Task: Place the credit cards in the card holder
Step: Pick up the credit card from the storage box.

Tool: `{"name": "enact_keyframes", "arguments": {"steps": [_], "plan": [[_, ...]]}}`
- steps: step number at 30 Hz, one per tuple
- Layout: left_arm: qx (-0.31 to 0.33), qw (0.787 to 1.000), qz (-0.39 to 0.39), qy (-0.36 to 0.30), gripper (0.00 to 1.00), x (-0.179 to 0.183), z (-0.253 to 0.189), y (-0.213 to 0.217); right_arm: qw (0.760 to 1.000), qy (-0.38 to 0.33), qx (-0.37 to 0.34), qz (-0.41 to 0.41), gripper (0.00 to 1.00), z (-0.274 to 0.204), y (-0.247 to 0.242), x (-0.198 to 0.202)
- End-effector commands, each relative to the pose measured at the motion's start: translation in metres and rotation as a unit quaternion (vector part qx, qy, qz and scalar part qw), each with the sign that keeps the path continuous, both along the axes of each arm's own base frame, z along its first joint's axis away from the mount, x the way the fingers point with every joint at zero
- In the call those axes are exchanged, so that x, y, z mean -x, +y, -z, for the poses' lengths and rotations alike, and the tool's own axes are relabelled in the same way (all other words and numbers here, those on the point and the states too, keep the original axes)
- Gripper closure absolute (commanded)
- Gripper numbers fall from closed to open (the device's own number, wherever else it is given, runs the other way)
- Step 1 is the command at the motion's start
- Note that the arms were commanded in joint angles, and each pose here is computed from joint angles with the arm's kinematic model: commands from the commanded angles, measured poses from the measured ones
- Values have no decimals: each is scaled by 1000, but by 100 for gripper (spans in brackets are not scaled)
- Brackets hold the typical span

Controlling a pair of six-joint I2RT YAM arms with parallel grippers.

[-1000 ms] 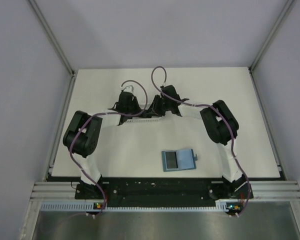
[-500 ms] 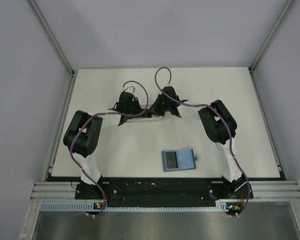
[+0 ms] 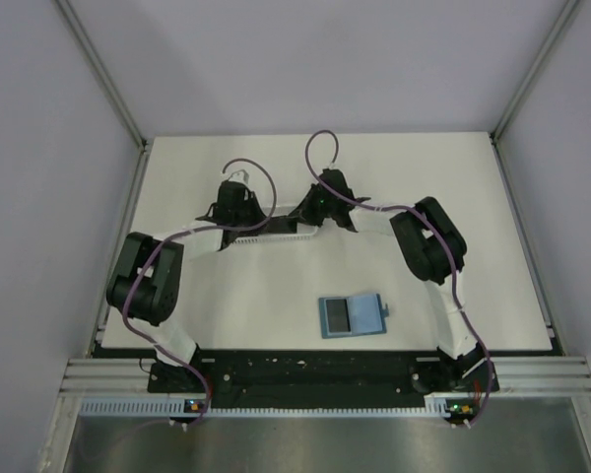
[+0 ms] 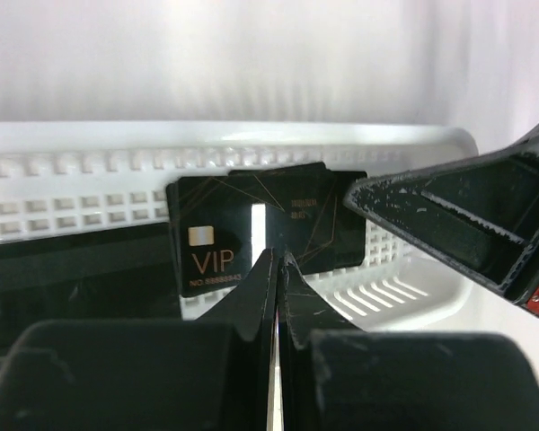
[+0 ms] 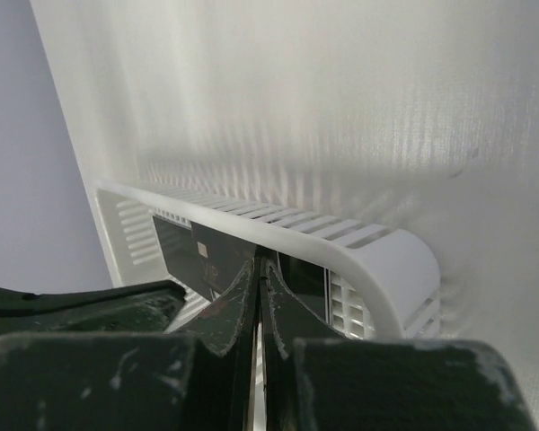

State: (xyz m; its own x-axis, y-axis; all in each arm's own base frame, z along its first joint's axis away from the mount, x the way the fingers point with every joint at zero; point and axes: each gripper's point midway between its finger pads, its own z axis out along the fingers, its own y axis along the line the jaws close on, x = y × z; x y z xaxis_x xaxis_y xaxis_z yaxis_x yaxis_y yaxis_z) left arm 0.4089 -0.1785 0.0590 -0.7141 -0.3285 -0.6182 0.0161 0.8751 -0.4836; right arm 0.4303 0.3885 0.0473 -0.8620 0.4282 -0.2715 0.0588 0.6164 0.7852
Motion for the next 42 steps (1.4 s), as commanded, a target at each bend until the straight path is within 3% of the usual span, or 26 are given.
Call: {"name": "enact_keyframes", "arguments": {"steps": [1,6,16,22,29,42], "plan": [[8,999,-39,-17,100,-7,-19,22,1000,-19,-9,-3,100,-8,1,-3],[3,997,-70,-15,100,-13,-18,39,999,-32,9,-10,93,-12,-2,-3],[-64,992,-110,14,100,-22,2,63,997,-60,45,-30,79,-22,-7,-5],[-31,997,-70,29,100,-18,14,44,995,-70,62,-40,70,-30,-8,-7],[-10,999,-41,33,100,-17,20,30,992,-64,95,-51,68,-25,-8,-6],[2,999,-15,52,100,-10,37,13,993,-45,80,-70,68,-16,3,-1]]}}
